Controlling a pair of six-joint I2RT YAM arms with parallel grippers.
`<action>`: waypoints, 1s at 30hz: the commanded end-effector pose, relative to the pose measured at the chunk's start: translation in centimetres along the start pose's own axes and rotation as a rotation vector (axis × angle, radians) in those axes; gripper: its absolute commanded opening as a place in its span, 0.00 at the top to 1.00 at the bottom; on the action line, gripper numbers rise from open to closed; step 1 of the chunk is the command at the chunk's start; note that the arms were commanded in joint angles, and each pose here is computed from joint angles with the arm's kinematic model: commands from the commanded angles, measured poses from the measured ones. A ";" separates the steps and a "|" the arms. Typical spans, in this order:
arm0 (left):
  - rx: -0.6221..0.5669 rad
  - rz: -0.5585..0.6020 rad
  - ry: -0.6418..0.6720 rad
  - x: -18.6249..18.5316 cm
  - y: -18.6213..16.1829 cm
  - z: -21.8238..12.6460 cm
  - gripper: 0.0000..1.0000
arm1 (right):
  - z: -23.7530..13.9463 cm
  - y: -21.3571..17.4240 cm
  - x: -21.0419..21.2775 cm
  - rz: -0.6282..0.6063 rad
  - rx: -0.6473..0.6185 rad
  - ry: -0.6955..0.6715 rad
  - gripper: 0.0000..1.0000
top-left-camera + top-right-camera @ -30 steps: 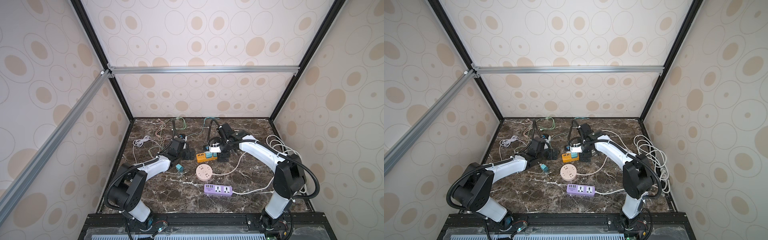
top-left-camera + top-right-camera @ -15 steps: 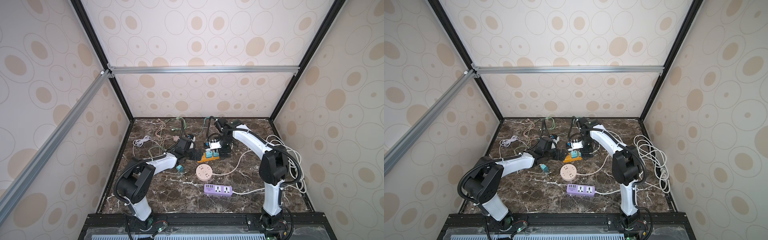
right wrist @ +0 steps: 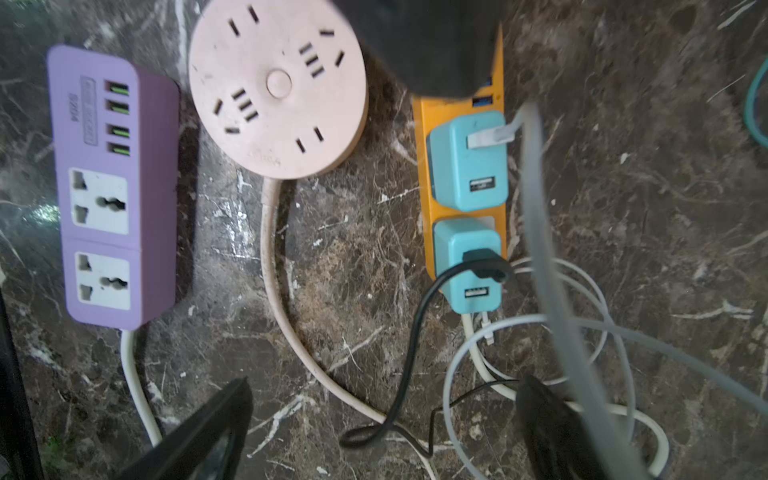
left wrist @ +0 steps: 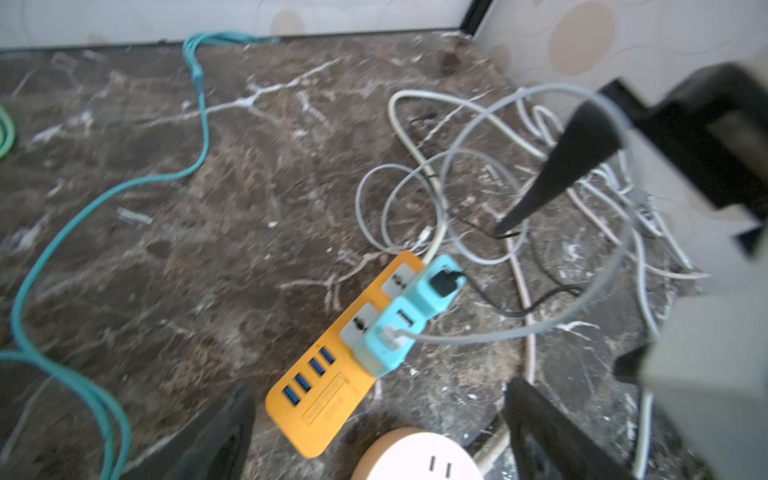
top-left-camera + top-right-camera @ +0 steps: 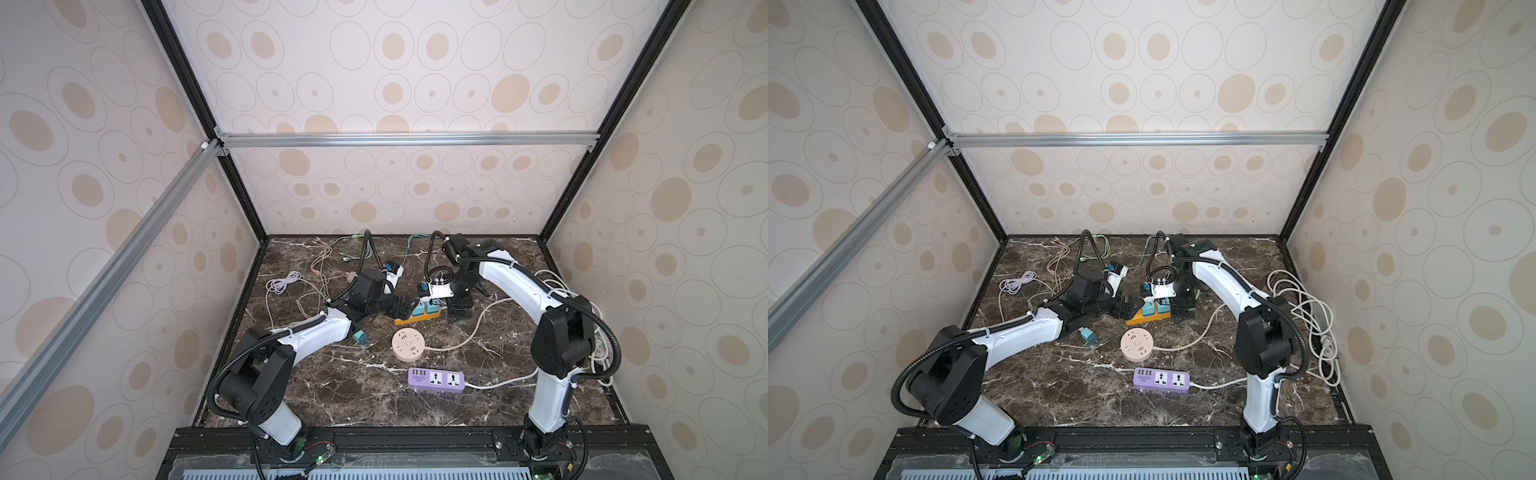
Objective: Insert the plug
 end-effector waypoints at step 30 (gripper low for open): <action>-0.204 0.262 -0.212 -1.7 2.8 -2.0 0.09 | -2.2 -0.6 1.2 0.104 -0.186 0.034 0.00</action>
Point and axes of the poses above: each gripper's point midway between its finger pads, its own z axis out along the fingers, its own x axis along the line the jaws close on, y = z × x, the point moved 6 cm from there along -z, back along the fingers, and after that the axes turned 8 degrees about -z, right-handed, at the moved point
